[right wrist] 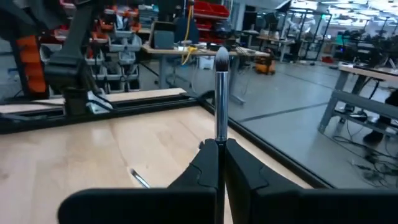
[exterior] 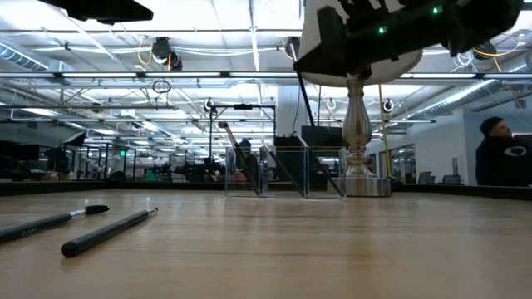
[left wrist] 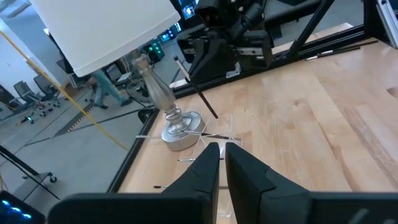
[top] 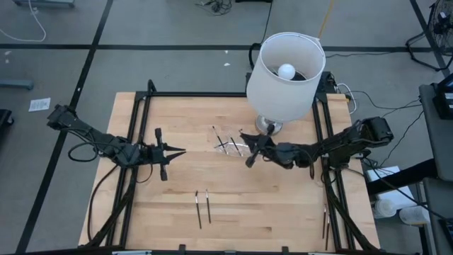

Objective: Pick & Place Makeup Brushes
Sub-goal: Put the black eyeshadow brush into the transparent organizer

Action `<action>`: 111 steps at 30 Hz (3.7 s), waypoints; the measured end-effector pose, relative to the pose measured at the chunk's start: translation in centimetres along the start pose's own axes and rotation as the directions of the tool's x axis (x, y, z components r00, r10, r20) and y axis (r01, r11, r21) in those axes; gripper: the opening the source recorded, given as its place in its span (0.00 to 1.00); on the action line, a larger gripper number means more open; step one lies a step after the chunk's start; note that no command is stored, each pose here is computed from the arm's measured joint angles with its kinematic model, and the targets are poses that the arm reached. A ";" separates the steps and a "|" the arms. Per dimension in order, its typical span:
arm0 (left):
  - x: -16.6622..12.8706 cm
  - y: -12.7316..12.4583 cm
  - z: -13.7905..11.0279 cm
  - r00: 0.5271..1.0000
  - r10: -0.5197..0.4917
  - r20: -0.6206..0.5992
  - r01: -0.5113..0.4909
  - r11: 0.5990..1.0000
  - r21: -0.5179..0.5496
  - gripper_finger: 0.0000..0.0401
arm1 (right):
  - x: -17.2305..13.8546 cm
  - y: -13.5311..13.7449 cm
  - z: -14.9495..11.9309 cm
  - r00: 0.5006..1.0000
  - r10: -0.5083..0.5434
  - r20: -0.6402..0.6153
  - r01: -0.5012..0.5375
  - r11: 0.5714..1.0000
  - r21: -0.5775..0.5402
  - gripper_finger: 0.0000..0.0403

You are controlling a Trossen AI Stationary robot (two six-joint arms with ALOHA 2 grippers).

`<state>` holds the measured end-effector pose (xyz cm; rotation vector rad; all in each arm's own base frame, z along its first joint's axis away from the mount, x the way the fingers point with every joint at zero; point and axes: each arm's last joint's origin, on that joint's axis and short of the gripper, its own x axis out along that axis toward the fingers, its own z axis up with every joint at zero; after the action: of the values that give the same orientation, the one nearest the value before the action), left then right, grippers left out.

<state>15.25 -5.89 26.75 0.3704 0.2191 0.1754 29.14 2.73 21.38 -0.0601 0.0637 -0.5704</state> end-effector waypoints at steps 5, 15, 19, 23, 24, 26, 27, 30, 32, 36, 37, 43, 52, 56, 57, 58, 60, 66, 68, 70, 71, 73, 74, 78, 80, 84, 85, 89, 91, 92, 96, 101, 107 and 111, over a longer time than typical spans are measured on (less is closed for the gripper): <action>0.0 0.0 0.0 1.000 -0.001 -0.001 0.001 1.000 0.000 0.09 | 0.0 -0.6 -0.8 1.000 -0.013 -0.020 0.013 1.000 0.011 0.00; 0.0 0.0 0.0 1.000 -0.001 0.000 0.001 1.000 0.006 0.09 | 0.1 -0.5 -1.4 0.995 0.077 -0.070 -0.079 0.996 -0.030 0.00; 0.0 0.0 0.0 1.000 -0.001 0.000 0.001 1.000 0.006 0.09 | -0.1 -0.8 -2.0 0.988 0.141 -0.063 -0.143 0.989 -0.036 0.00; 0.0 0.0 0.0 1.000 -0.001 0.000 0.001 1.000 0.006 0.09 | -0.2 -1.9 -2.9 0.994 0.096 -0.060 -0.096 0.995 0.012 0.00; 0.0 0.0 0.0 1.000 -0.001 0.000 0.001 1.000 0.006 0.09 | -0.2 -2.2 -3.2 0.996 0.064 -0.063 -0.063 0.998 0.028 0.00; 0.0 0.0 0.0 1.000 -0.001 0.000 0.001 1.000 0.006 0.09 | -0.1 -2.7 -3.4 0.998 0.003 -0.070 0.000 0.999 0.052 0.00; 0.0 0.0 0.0 1.000 -0.001 0.000 0.001 1.000 0.006 0.09 | -0.1 -2.8 -3.5 0.997 -0.007 -0.080 0.012 0.998 0.055 0.00; 0.0 0.0 0.0 1.000 -0.001 0.000 0.001 1.000 0.006 0.09 | -0.1 -2.9 -3.9 0.994 -0.005 -0.107 0.011 0.998 0.056 0.00; 0.0 0.0 0.0 1.000 -0.001 0.000 0.001 1.000 0.009 0.09 | -0.1 -2.9 -3.9 0.994 -0.002 -0.107 0.011 0.997 0.076 0.00; 0.0 0.0 0.0 1.000 -0.001 0.000 0.001 1.000 0.009 0.09 | 0.1 -2.8 -3.7 0.994 -0.001 -0.111 0.014 0.993 0.114 0.00; 0.0 0.0 0.0 1.000 -0.001 0.000 0.001 1.000 0.009 0.09 | 0.2 -2.8 -3.6 0.994 -0.001 -0.110 0.015 0.992 0.124 0.00; 0.0 0.0 0.1 1.000 0.000 0.004 0.000 1.000 0.006 0.09 | 1.1 -2.2 -3.0 0.976 -0.006 -0.218 0.034 0.992 0.125 0.00; 0.0 0.0 0.1 1.000 0.000 0.004 0.000 1.000 0.007 0.09 | 1.4 -2.1 -2.7 0.965 -0.036 -0.260 0.074 0.988 0.136 0.00; 0.0 0.0 0.1 1.000 0.000 0.005 0.000 1.000 0.006 0.09 | 1.6 -2.2 -3.1 0.962 -0.044 -0.269 0.087 0.985 0.151 0.00; 0.0 0.0 0.1 1.000 0.000 0.005 0.000 1.000 0.006 0.09 | 1.6 -2.2 -3.2 0.960 -0.045 -0.277 0.089 0.985 0.148 0.00; 0.0 0.0 0.1 1.000 0.000 0.005 0.000 1.000 0.006 0.09 | 1.6 -2.2 -3.3 0.959 -0.042 -0.280 0.089 0.983 0.158 0.00; 0.0 0.0 0.1 1.000 0.000 0.005 0.000 1.000 0.006 0.09 | 1.8 -2.0 -3.6 0.959 -0.041 -0.281 0.097 0.978 0.185 0.00; 0.0 0.0 0.1 1.000 0.000 0.004 0.000 1.000 0.005 0.09 | 1.8 -2.0 -3.9 0.954 -0.054 -0.293 0.118 0.972 0.205 0.00; 0.0 0.0 0.1 1.000 0.000 0.005 -0.001 1.000 0.004 0.09 | 1.7 -1.9 -4.2 0.948 -0.071 -0.311 0.135 0.972 0.190 0.00; 0.0 0.0 0.1 1.000 0.000 0.004 0.000 1.000 0.005 0.09 | 1.5 -1.7 -4.4 0.946 -0.065 -0.319 0.129 0.974 0.185 0.00; 0.0 0.0 0.1 1.000 0.000 0.005 0.000 1.000 0.004 0.09 | 1.5 -1.7 -4.3 0.948 -0.062 -0.311 0.128 0.972 0.197 0.00; 0.0 0.0 0.1 1.000 0.000 0.004 0.000 1.000 0.005 0.09 | 1.5 -1.6 -4.3 0.948 -0.060 -0.313 0.131 0.969 0.211 0.00; 0.0 0.0 0.1 1.000 0.000 0.004 0.000 1.000 0.004 0.09 | 1.5 -1.5 -4.6 0.945 -0.063 -0.321 0.135 0.969 0.209 0.00; 0.0 0.0 0.1 1.000 0.000 0.005 0.000 1.000 0.003 0.09 | 1.6 -1.3 -5.2 0.939 -0.063 -0.337 0.137 0.970 0.199 0.00; 0.0 0.0 0.1 1.000 0.000 0.004 0.000 1.000 0.003 0.09 | 1.8 -1.2 -5.7 0.935 -0.067 -0.348 0.140 0.972 0.190 0.00; 0.0 0.0 0.1 1.000 0.000 0.004 0.000 1.000 0.001 0.09 | 2.0 -1.3 -6.2 0.930 -0.078 -0.358 0.151 0.972 0.180 0.00; 0.0 0.0 0.1 1.000 0.000 0.005 0.000 1.000 0.001 0.09 | 2.0 -1.3 -6.2 0.932 -0.080 -0.355 0.153 0.971 0.182 0.00; 0.0 0.0 0.1 1.000 0.000 0.004 0.000 1.000 0.002 0.09 | 2.0 -1.3 -6.3 0.929 -0.078 -0.363 0.145 0.976 0.162 0.00; 0.0 0.0 0.1 1.000 0.000 0.004 0.000 1.000 0.001 0.09 | 2.0 -1.3 -6.2 0.930 -0.077 -0.360 0.139 0.979 0.149 0.00; 0.0 0.0 0.1 1.000 0.000 0.004 0.000 1.000 0.001 0.09 | 2.0 -1.3 -6.3 0.929 -0.076 -0.362 0.137 0.980 0.146 0.00; 0.0 0.0 0.1 1.000 0.000 0.005 0.000 1.000 0.000 0.09 | 1.9 -1.4 -6.5 0.922 -0.079 -0.379 0.137 0.982 0.127 0.00; 0.0 0.0 0.1 1.000 0.000 0.005 0.000 1.000 -0.007 0.09 | 1.9 -1.5 -6.6 0.918 -0.084 -0.388 0.141 0.982 0.122 0.00; 0.0 0.0 0.1 1.000 0.000 0.005 0.000 1.000 -0.007 0.09 | 2.0 -1.5 -6.5 0.921 -0.080 -0.382 0.137 0.983 0.125 0.03; 0.0 0.0 0.1 1.000 0.000 0.004 0.000 1.000 -0.008 0.09 | 2.0 -1.5 -6.4 0.924 -0.078 -0.375 0.136 0.982 0.131 0.08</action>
<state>15.26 -5.90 26.81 0.3627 0.2139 0.1753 29.58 0.16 15.02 0.1974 0.3842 -0.6897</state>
